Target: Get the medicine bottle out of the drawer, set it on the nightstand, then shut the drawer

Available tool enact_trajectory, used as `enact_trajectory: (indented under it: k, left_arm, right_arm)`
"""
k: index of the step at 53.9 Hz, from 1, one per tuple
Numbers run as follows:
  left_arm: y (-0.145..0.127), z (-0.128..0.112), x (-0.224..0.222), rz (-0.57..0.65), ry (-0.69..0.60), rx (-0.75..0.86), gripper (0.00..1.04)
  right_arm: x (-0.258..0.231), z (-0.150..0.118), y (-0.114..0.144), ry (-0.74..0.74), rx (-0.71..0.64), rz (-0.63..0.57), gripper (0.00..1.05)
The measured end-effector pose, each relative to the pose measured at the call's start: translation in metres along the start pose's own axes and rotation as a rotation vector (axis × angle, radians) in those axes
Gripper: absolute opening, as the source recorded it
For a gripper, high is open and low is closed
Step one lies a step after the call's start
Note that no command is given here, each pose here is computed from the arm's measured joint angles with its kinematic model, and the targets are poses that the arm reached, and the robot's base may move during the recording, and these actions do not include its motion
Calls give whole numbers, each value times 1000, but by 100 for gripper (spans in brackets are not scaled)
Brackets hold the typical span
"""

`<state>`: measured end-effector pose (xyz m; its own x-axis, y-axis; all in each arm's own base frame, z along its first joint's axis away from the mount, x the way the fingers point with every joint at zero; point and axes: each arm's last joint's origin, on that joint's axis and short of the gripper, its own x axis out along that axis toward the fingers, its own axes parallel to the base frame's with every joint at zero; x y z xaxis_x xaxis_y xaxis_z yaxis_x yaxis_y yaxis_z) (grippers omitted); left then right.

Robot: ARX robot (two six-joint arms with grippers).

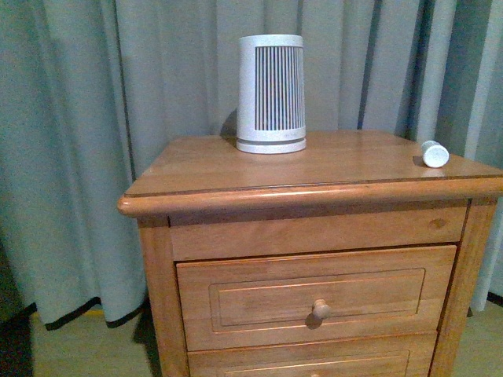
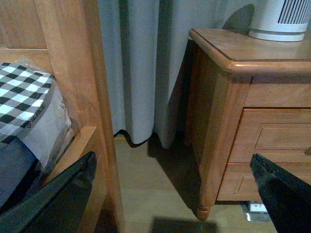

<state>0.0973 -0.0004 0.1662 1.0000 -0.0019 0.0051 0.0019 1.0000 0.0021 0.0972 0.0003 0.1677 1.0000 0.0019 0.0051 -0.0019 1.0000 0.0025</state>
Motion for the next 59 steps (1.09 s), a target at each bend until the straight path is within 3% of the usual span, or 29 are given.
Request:
enact_trajectory:
  k: [24,59]
  left_arm:
    - [0,0,0,0,0,0,98]
    - [0,0,0,0,0,0,98]
  right_arm:
    - [0,0,0,0,0,0,99]
    - [0,0,0,0,0,-1,98]
